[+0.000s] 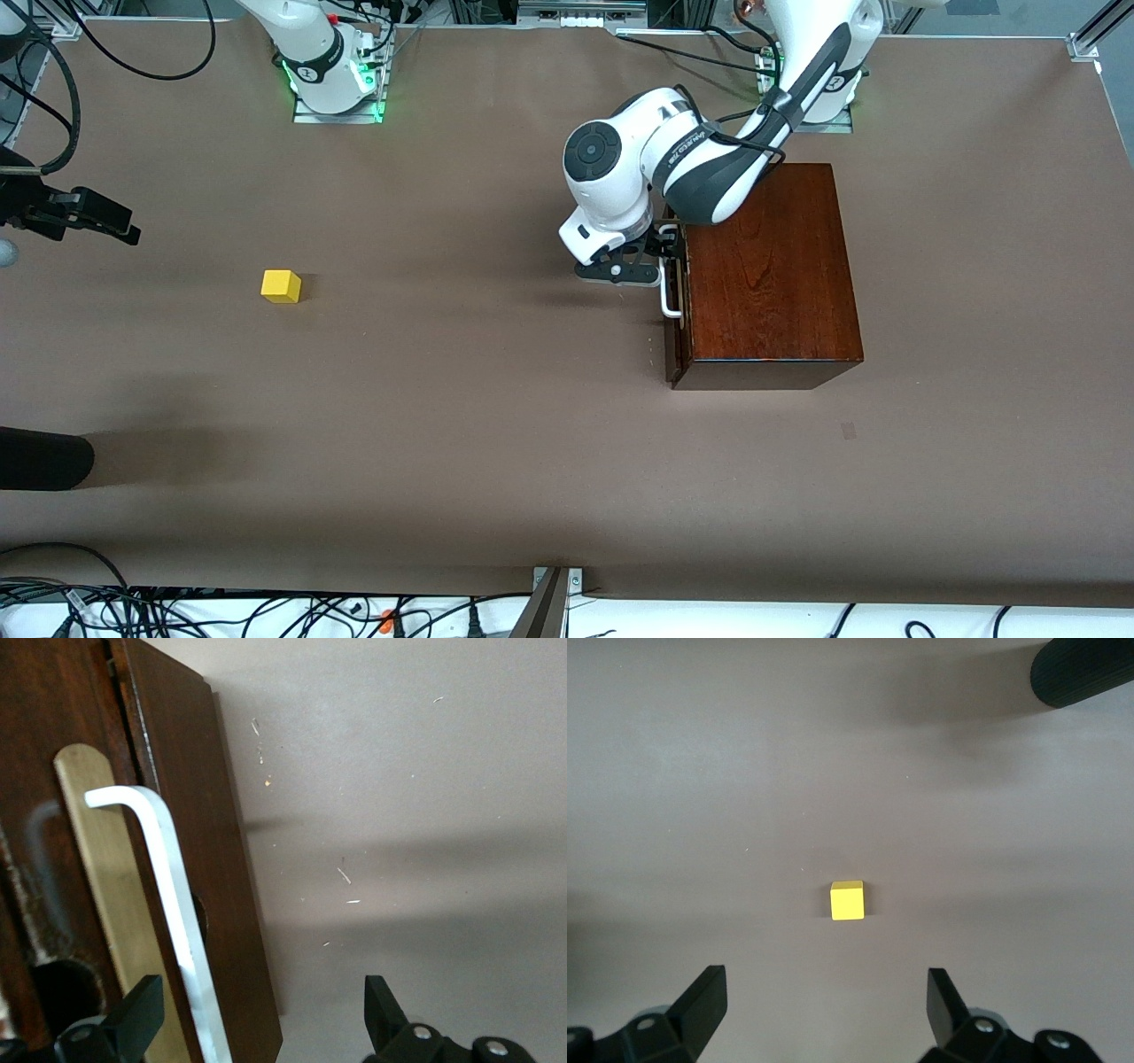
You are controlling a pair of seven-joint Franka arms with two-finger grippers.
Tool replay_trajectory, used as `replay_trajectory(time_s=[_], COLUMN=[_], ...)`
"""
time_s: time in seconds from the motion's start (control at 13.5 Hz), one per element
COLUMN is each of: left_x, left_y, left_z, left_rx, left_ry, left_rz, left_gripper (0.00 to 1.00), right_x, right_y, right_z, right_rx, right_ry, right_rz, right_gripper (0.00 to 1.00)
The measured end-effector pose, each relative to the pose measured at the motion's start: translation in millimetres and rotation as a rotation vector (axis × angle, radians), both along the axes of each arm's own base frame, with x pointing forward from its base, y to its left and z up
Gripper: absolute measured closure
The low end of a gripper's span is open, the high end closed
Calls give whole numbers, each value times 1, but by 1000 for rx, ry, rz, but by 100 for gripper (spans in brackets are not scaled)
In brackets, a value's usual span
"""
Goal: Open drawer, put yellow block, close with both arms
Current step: 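Grasp the handle with the left gripper and pull the drawer open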
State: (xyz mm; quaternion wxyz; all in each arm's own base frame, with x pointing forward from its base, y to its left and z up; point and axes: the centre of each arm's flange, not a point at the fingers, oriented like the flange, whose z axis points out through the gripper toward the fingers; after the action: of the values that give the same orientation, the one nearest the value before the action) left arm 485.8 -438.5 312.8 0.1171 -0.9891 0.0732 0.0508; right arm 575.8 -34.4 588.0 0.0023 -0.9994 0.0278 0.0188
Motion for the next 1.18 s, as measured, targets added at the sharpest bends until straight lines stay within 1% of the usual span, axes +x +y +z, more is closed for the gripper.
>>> replay_trajectory(time_s=[0.22, 0.52, 1.18], left_x=[5, 12, 14], left_y=[2, 7, 6], left_z=[-9, -14, -19], left_rx=[-11, -3, -15], left_ry=[1, -17, -20], left_rz=[6, 1, 0], left_gripper=[0, 0, 0], right_x=[0, 1, 1], right_y=[0, 0, -1], right_z=[0, 0, 0], right_rx=[0, 0, -1], right_ry=[-1, -2, -5], right_rz=[0, 1, -2], right_gripper=[0, 0, 0])
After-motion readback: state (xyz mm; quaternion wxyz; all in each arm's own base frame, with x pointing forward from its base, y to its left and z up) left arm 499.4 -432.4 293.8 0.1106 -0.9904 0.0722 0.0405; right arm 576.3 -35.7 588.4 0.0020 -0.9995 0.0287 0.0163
